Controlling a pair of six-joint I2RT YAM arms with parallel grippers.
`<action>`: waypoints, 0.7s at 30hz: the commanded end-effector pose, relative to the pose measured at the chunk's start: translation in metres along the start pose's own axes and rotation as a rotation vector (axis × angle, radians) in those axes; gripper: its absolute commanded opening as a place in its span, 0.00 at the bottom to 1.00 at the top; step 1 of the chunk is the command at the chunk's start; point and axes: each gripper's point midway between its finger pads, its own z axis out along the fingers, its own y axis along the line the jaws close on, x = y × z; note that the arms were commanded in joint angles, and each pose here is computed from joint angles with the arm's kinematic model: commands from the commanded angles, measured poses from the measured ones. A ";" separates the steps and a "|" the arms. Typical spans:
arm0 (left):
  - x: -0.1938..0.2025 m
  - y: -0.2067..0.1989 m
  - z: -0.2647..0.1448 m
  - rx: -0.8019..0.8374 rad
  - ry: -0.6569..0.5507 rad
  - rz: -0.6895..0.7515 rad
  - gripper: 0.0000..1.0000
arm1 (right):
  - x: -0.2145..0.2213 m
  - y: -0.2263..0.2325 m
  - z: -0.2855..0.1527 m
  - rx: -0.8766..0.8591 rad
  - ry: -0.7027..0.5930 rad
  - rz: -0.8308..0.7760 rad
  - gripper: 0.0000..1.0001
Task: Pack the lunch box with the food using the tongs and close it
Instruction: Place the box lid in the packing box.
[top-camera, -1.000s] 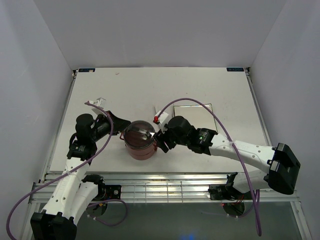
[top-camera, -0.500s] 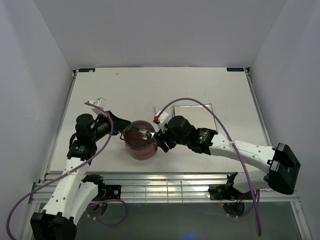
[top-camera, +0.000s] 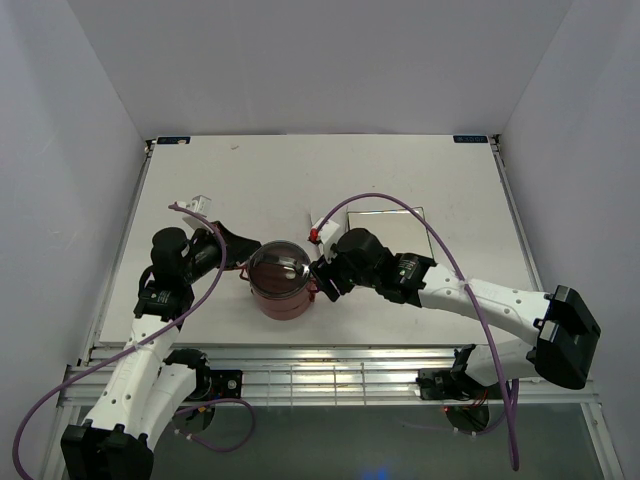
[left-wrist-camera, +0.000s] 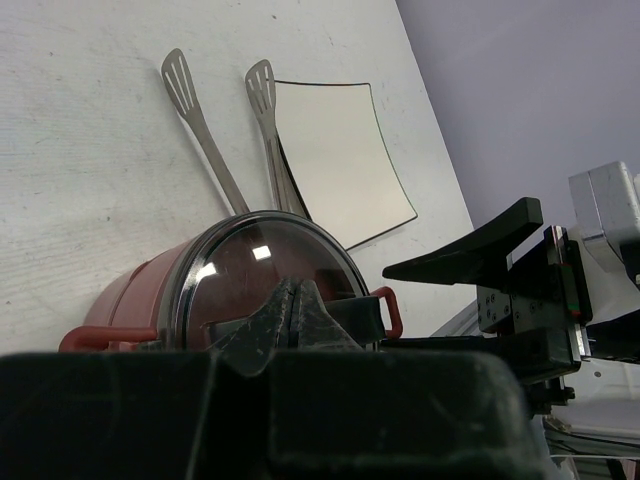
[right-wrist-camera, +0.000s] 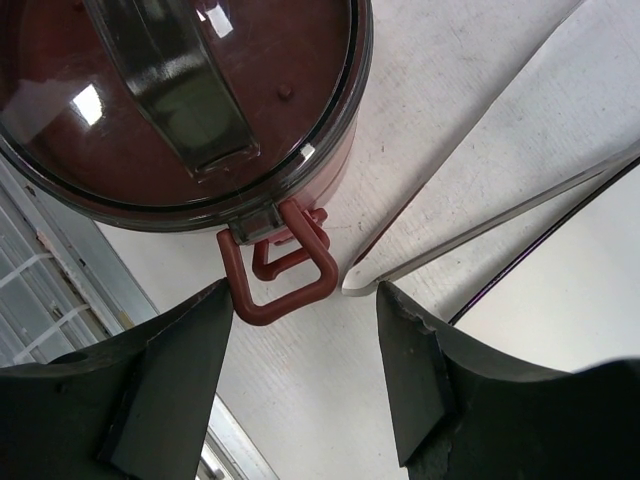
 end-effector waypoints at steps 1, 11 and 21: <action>-0.009 -0.009 -0.003 0.018 -0.024 0.031 0.00 | -0.023 0.002 -0.004 -0.023 -0.060 -0.012 0.65; -0.022 -0.011 -0.009 -0.026 -0.048 0.071 0.00 | -0.031 0.028 -0.024 -0.175 -0.121 -0.030 0.65; -0.021 -0.008 -0.008 -0.035 -0.037 0.062 0.00 | -0.028 0.013 -0.010 -0.111 -0.087 -0.044 0.66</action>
